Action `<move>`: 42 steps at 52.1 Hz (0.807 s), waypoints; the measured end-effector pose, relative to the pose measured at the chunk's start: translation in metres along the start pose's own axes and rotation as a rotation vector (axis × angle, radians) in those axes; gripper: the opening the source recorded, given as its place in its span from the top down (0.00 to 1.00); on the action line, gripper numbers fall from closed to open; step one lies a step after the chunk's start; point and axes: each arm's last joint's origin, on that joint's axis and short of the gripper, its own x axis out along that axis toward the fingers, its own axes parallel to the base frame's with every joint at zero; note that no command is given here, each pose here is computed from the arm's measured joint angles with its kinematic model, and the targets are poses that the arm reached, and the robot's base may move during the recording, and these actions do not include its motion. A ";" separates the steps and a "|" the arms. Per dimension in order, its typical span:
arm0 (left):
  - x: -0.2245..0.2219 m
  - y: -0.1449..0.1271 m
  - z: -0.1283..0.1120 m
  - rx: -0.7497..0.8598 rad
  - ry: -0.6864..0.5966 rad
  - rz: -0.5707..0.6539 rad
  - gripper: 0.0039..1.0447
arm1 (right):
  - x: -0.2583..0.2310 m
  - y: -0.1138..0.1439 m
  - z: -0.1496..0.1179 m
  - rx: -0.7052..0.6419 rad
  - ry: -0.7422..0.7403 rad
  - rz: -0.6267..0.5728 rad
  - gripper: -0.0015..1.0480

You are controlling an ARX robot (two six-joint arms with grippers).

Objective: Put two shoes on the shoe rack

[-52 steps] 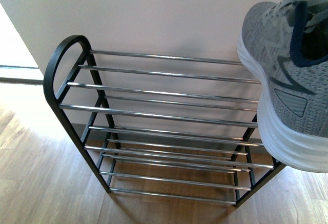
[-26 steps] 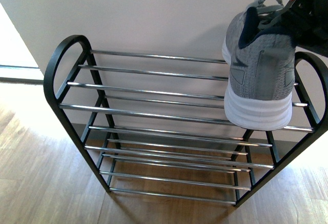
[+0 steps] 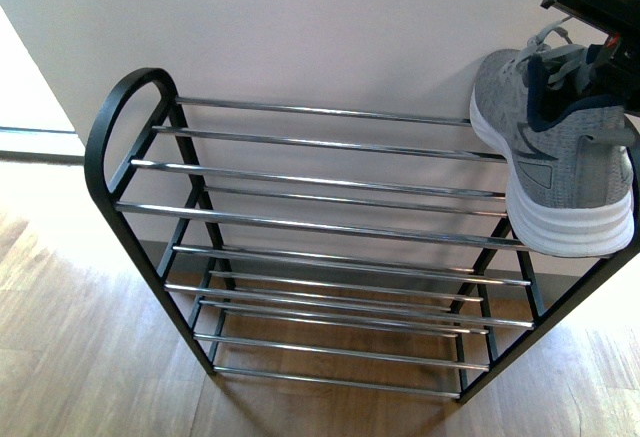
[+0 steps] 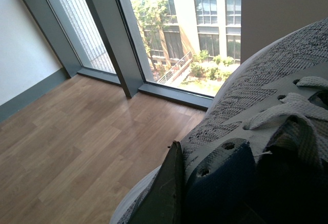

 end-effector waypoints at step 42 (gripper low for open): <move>0.000 0.000 0.000 0.000 0.000 0.000 0.99 | -0.062 -0.018 -0.049 -0.072 0.023 0.080 0.99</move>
